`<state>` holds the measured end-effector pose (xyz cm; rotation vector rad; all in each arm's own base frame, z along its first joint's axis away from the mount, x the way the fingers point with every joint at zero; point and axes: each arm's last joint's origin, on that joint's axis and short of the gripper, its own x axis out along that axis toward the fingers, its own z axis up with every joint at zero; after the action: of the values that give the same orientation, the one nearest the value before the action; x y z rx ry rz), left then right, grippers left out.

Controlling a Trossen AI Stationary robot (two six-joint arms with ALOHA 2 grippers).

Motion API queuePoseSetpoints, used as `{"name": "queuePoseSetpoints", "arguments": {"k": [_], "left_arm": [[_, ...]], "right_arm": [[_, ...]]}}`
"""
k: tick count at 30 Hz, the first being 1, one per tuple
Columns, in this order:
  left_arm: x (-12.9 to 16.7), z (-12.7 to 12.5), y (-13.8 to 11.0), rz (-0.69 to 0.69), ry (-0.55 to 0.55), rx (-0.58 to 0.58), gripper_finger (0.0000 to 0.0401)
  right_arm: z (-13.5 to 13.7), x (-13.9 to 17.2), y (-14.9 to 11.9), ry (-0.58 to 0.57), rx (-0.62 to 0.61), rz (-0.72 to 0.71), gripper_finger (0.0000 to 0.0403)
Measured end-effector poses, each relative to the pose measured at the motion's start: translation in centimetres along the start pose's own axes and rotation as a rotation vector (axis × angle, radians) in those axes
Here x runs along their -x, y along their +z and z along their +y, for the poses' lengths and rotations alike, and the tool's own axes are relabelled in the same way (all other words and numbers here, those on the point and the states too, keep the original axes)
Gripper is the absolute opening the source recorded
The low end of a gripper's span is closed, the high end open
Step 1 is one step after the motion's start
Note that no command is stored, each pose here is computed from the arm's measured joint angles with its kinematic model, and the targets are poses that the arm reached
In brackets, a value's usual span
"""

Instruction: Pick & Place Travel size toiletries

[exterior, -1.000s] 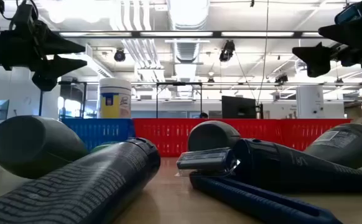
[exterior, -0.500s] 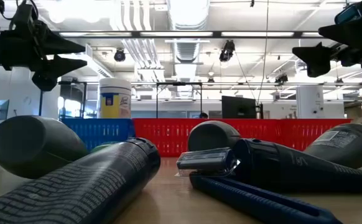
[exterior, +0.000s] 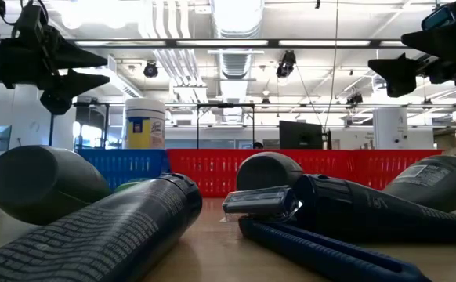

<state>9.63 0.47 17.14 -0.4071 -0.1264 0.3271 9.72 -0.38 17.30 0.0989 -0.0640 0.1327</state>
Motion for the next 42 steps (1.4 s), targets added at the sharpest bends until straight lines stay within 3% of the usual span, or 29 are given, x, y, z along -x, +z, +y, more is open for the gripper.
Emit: {"name": "queuePoseSetpoints", "arguments": {"k": [15, 22, 26, 28, 34, 42], "left_arm": [[0.0, 0.0, 0.0, 0.000, 0.000, 0.000, 0.0197], [0.0, 0.0, 0.0, 0.000, 0.000, 0.000, 0.0197], [0.0, 0.0, 0.0, 0.000, 0.000, 0.000, 0.0197], [0.0, 0.0, 0.0, 0.000, 0.000, 0.000, 0.0197], [0.0, 0.0, 0.0, 0.000, 0.000, 0.000, 0.0197], [0.0, 0.0, 0.0, 0.000, 0.000, 0.000, 0.0197]], "right_arm": [[0.0, 0.0, 0.1, 0.000, -0.028, -0.007, 0.0327], [0.0, 0.0, 0.1, -0.008, -0.305, -0.015, 0.0327], [0.0, 0.0, 0.5, -0.007, -0.665, -0.059, 0.0327], [-0.1, 0.0, 0.4, -0.012, -0.787, -0.057, 0.0327], [-0.1, 0.1, 1.3, -0.023, -0.854, -0.169, 0.0327], [0.6, 1.6, 5.2, 0.171, -0.696, -0.572, 0.0327]]}}
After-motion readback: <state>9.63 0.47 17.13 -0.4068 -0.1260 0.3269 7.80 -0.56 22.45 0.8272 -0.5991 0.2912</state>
